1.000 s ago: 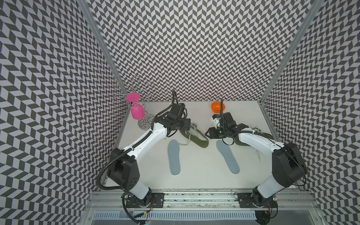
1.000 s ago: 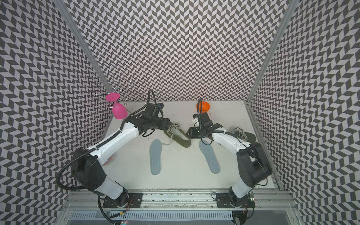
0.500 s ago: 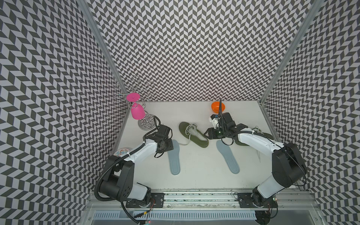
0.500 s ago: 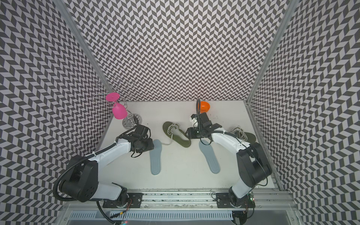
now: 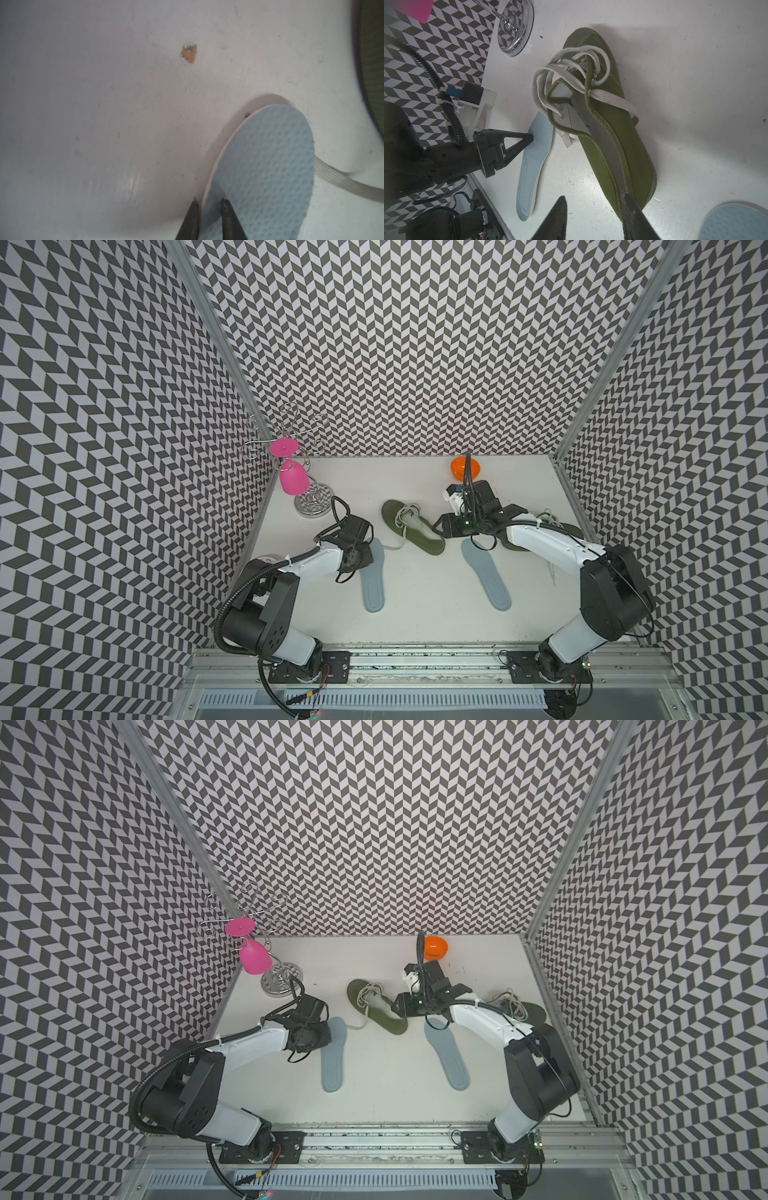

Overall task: Insert the insole into the shoe
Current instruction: Pick up the insole from the center of the board.

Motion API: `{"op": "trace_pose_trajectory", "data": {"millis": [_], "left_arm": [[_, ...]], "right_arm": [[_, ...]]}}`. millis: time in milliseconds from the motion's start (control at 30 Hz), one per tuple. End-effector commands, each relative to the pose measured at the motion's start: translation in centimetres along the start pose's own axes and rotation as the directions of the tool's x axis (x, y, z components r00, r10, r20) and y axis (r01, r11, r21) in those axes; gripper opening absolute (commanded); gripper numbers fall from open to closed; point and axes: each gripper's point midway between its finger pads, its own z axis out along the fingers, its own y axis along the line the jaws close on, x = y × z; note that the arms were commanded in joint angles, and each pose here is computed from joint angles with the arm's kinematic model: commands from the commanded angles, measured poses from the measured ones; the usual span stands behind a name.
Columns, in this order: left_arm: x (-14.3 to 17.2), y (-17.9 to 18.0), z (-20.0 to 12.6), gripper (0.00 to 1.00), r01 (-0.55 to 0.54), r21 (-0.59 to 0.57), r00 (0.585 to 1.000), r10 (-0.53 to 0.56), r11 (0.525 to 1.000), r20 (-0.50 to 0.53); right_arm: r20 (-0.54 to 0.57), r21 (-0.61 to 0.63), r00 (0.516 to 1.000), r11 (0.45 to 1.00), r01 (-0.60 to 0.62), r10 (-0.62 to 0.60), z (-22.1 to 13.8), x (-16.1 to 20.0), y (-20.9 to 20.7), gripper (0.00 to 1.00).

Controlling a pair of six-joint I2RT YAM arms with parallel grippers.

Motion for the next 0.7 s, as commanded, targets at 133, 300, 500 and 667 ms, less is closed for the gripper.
{"op": "trace_pose_trajectory", "data": {"millis": [133,300,500,667], "left_arm": [[-2.8,-0.2,-3.4,0.00,0.059,0.028,0.987,-0.063,0.998,0.146],[-5.4,-2.1,-7.2,0.00,0.018,0.094,0.976,-0.038,0.995,0.215],[-8.9,-5.0,-13.4,0.00,-0.077,0.193,0.939,0.006,0.978,0.344],[-10.9,-8.0,-18.3,0.00,-0.157,0.288,0.901,0.018,0.945,0.433]], "right_arm": [[0.053,-0.040,0.995,0.996,0.086,-0.083,-1.8,-1.7,2.9,0.44],[0.076,-0.089,0.988,0.986,0.139,-0.132,-2.4,-1.8,5.7,0.47],[0.114,-0.207,0.979,0.960,0.189,-0.169,-3.2,-2.6,10.9,0.56],[0.140,-0.318,0.976,0.926,0.203,-0.166,-3.5,-3.5,13.3,0.63]]}}
